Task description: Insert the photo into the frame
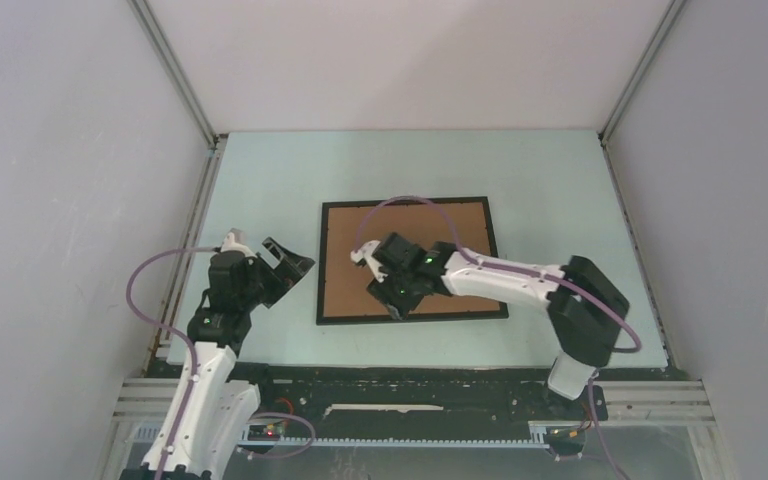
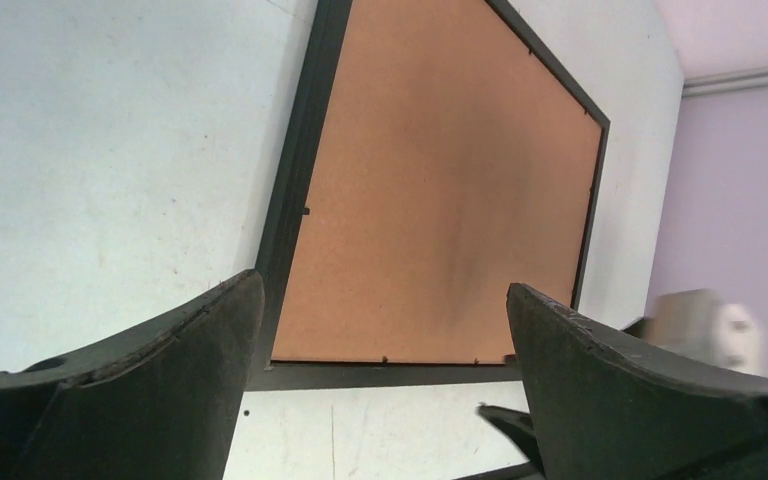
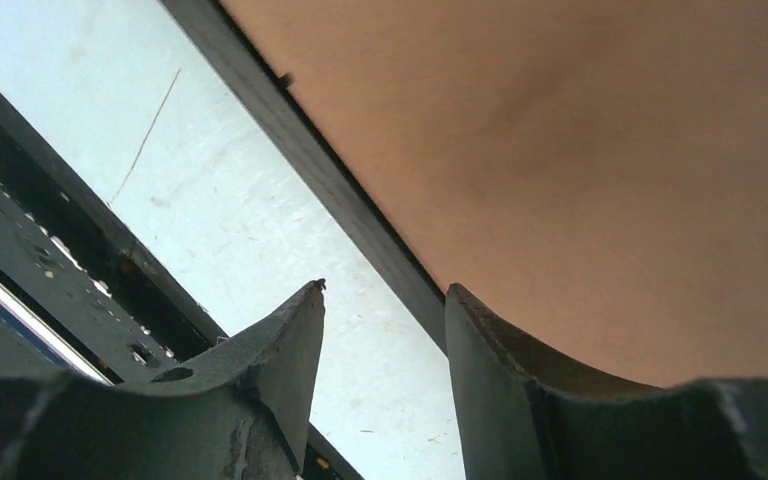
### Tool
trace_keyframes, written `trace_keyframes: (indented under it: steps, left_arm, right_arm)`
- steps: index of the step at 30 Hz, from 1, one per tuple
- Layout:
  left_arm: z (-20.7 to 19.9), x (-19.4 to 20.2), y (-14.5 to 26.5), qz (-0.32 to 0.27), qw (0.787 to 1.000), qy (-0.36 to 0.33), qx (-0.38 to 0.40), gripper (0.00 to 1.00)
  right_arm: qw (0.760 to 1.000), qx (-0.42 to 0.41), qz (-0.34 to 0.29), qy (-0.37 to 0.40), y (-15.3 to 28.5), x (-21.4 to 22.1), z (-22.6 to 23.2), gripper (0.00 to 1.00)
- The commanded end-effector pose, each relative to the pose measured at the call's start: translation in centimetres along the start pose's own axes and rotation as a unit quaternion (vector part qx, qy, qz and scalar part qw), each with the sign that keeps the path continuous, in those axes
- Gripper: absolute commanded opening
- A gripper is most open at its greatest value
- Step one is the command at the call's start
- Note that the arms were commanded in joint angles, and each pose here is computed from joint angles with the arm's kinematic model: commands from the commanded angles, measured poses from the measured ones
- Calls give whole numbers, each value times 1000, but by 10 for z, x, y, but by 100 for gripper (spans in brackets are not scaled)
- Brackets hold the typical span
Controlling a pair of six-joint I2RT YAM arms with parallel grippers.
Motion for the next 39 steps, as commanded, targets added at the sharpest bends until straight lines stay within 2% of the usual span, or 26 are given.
trace_keyframes:
  steps: [1,4,9,13,26,31,35,39]
  left_arm:
    - [3,-10,20,-3,999,4,-47,100]
    - [11,-9,25,6,996,10,-83,100]
    - [25,-10,28,-20,992,29,-120,100]
    - [27,-10,29,-28,991,34,-126,100]
    - [34,0,13,5,992,22,-125,99]
    - [38,6,7,16,991,29,-126,100]
    - [40,15,1,34,990,51,-125,100]
    - [37,24,-8,64,988,86,-107,100]
  right_arm:
    - [996,-1,51,80,-11,-1,19,56]
    - [991,8,73,109,-22,-2,32,55]
    - [983,33,109,144,-36,5,42,49]
    - [981,38,115,153,-40,8,44,46]
    - [971,96,129,175,-61,16,24,47]
    - [971,93,132,178,-67,19,23,46]
    - [970,102,119,185,-75,21,18,34]
    - [971,93,95,201,-79,17,19,31]
Point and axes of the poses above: each gripper's point midway between its finger pads, its own y axis back along the fingers, its own z axis along the line the jaws close on, x = y × z, the point moved 3 cm from there along y, back along the fingers, and after that the axes turned 8 degrees about -y, right-handed, at the moved point
